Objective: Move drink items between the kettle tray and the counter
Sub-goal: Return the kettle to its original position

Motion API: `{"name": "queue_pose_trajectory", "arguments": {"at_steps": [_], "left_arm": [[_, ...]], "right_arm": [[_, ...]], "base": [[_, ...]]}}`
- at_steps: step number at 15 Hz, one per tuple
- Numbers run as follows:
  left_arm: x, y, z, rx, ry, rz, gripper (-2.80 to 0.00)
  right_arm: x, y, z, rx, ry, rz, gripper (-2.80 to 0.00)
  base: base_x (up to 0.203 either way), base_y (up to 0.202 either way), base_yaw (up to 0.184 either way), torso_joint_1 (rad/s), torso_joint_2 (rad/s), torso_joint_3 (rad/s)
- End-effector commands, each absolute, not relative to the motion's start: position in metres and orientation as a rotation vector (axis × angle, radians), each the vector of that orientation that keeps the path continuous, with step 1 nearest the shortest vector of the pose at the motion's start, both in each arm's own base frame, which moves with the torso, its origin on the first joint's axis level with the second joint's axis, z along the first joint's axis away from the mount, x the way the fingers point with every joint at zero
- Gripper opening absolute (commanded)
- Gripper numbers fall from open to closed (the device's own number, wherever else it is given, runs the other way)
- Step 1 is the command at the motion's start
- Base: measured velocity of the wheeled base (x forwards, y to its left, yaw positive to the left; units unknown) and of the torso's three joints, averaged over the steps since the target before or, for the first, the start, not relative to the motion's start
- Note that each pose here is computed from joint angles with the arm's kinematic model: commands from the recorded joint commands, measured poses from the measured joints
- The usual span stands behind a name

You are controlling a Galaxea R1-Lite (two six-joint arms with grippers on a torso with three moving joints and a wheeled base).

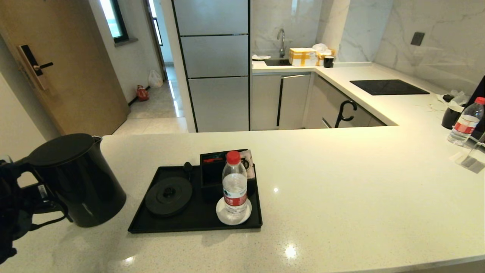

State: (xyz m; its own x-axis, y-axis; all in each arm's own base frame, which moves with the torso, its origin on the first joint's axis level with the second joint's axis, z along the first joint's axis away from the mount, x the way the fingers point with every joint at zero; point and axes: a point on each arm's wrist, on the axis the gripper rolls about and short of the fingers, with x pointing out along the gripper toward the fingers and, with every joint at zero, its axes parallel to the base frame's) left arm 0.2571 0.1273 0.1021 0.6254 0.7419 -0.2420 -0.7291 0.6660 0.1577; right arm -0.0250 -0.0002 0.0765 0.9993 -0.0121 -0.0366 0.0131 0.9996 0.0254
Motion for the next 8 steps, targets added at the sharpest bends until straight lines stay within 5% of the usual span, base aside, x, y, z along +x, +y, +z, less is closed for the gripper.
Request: {"name": "queue_pose_trajectory", "arguments": {"at_steps": [1,8], "left_arm": [[0.258,0.127,0.104,0.048,0.289,0.843,-2.80],[0.263,0.127,0.123,0.048,0.230,0.808,-2.80]], "right_arm": [[-0.025,0.000,0.077,0.024,0.038,-0.013,-2.80],[-0.025,0.000,0.077,0.026,0.038,-0.013,-2.80]], "base": [[0.000,0.000,0.000,0.000,0.00,0.000],[0.000,0.000,0.000,0.000,0.00,0.000]]}}
